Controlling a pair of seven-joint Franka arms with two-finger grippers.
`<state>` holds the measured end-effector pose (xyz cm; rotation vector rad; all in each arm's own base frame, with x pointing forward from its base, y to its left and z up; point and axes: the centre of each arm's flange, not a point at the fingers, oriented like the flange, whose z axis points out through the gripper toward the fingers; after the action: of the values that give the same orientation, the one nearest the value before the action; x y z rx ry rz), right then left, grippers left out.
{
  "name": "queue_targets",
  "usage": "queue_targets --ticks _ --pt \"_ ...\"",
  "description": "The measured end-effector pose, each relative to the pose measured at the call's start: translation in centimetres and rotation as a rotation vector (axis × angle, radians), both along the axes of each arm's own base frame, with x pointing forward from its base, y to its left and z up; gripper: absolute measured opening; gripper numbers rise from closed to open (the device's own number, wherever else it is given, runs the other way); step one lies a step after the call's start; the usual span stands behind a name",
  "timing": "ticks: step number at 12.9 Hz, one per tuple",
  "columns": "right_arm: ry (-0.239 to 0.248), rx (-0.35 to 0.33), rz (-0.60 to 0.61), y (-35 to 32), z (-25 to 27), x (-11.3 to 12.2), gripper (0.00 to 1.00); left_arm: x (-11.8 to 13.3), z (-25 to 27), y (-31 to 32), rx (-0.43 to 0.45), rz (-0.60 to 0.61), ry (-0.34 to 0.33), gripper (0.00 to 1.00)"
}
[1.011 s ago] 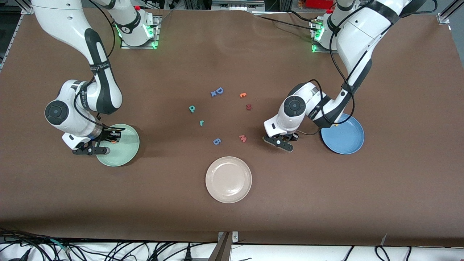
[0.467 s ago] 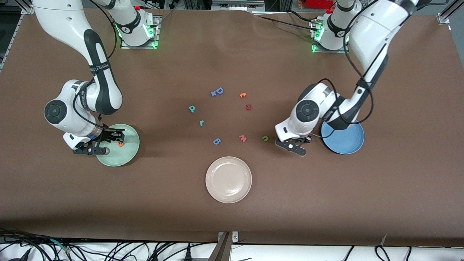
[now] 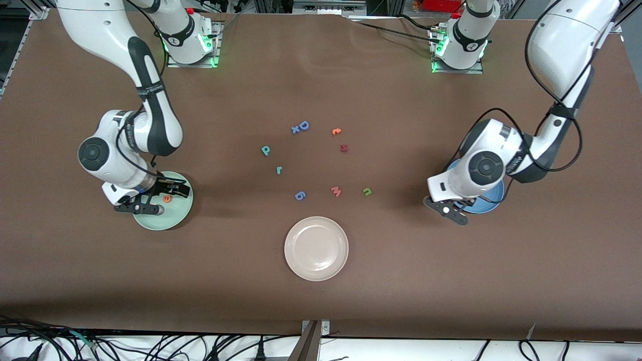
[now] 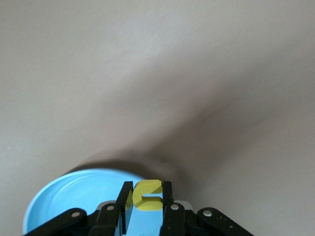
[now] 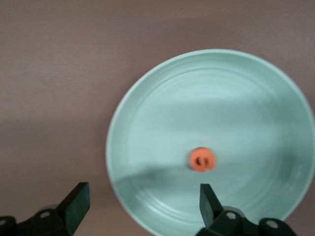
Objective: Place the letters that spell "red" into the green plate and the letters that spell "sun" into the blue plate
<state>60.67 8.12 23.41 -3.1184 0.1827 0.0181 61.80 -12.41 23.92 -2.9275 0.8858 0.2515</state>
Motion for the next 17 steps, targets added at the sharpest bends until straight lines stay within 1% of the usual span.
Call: queue_targets --ticks 3,4,5,6,7,9,12,13,14,16,17 --pt "0.009 0.015 -0.104 6.4 0.0 -1.2 0.99 -0.3 -0.8 1.9 -0.003 -0.011 0.024 0.30" --pt "0.012 0.018 -0.133 8.4 -0.1 -1.7 0.99 -0.5 -1.1 2.1 -0.002 -0.008 0.030 0.32" --pt "0.015 0.018 -0.160 10.3 -0.1 -2.3 0.99 -0.6 -1.3 2.5 -0.002 -0.002 0.036 0.37" --pt "0.017 0.017 -0.186 12.1 -0.1 -2.9 0.99 -0.6 -1.5 3.1 -0.002 0.006 0.040 0.37" --pt "0.018 0.016 -0.210 13.6 -0.1 -3.4 0.99 -0.7 -1.6 3.6 -0.002 0.014 0.044 0.44" --pt "0.015 0.017 -0.261 16.7 -0.1 -4.6 0.99 -0.7 -1.7 4.1 -0.004 0.022 0.046 0.63" --pt "-0.005 0.025 -0.315 20.9 0.1 -6.4 0.99 -0.9 -1.0 1.7 -0.027 -0.011 0.038 0.96" --pt "-0.017 0.028 -0.333 22.0 -0.2 -6.9 0.99 -1.1 -0.5 0.2 -0.039 -0.019 0.032 1.00" --pt "-0.028 0.029 -0.352 23.0 -0.8 -7.4 0.99 -1.4 0.0 -1.4 -0.049 -0.006 0.024 1.00" --pt "-0.048 0.027 -0.387 25.0 -2.2 -8.5 0.99 -2.1 0.9 -5.0 -0.054 0.056 0.005 1.00" --pt "-0.050 0.023 -0.397 25.6 -2.8 -9.0 0.99 -2.6 1.1 -6.9 -0.050 0.092 -0.004 1.00"
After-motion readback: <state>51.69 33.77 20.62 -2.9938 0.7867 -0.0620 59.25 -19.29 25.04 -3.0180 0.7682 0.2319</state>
